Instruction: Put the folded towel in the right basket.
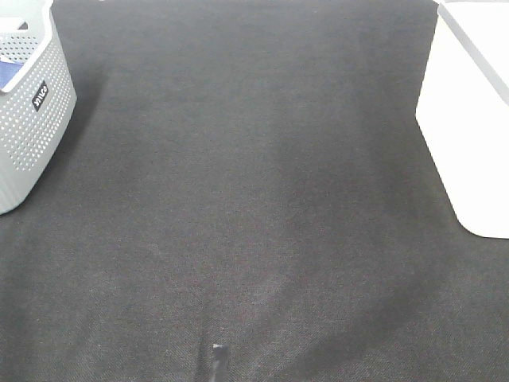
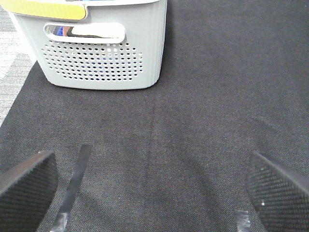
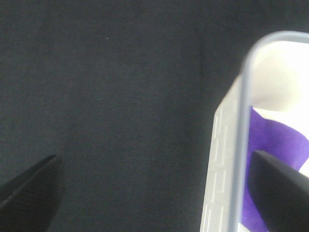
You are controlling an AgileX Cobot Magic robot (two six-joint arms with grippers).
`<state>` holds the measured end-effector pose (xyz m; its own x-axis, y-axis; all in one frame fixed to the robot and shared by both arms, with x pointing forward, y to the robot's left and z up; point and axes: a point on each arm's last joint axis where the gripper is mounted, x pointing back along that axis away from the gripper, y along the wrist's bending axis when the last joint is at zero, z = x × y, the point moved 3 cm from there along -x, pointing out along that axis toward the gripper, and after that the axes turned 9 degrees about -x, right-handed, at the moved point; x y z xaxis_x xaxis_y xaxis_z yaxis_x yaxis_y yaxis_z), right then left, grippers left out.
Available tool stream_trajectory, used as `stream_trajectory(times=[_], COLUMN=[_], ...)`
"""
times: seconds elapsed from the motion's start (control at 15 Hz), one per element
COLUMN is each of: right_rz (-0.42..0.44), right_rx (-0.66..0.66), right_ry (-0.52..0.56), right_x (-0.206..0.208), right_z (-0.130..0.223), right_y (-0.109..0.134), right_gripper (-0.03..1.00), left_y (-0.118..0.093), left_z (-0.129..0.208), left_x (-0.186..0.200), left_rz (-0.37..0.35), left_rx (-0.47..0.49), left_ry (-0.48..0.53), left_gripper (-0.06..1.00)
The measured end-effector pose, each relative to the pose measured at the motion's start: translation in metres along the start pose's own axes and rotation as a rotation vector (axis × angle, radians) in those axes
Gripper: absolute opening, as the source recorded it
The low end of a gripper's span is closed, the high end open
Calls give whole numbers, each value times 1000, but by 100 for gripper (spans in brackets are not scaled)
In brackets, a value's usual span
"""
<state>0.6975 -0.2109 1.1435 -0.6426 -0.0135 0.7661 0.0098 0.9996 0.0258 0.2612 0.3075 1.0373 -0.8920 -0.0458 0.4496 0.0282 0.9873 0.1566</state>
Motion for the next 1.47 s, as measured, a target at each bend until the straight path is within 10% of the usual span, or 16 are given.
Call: stream_trajectory(times=[0.33, 0.67, 1.07, 1.47], right_rz=[-24, -59, -95, -134], right_rx=[-49, -65, -28, -41], right_ry=[64, 98, -148, -335], right_x=[46, 161, 227, 208], right_z=[36, 168, 338, 404], right_y=[-5, -43, -89, -100], right_gripper=[97, 96, 96, 96], left_y=[0, 0, 0, 0], left_z=[0, 0, 0, 0], left_x=[0, 0, 0, 0], left_rz=[0, 0, 0, 0], left_rx=[0, 0, 0, 0], left_ry=[0, 0, 0, 0], left_gripper=[99, 99, 99, 99])
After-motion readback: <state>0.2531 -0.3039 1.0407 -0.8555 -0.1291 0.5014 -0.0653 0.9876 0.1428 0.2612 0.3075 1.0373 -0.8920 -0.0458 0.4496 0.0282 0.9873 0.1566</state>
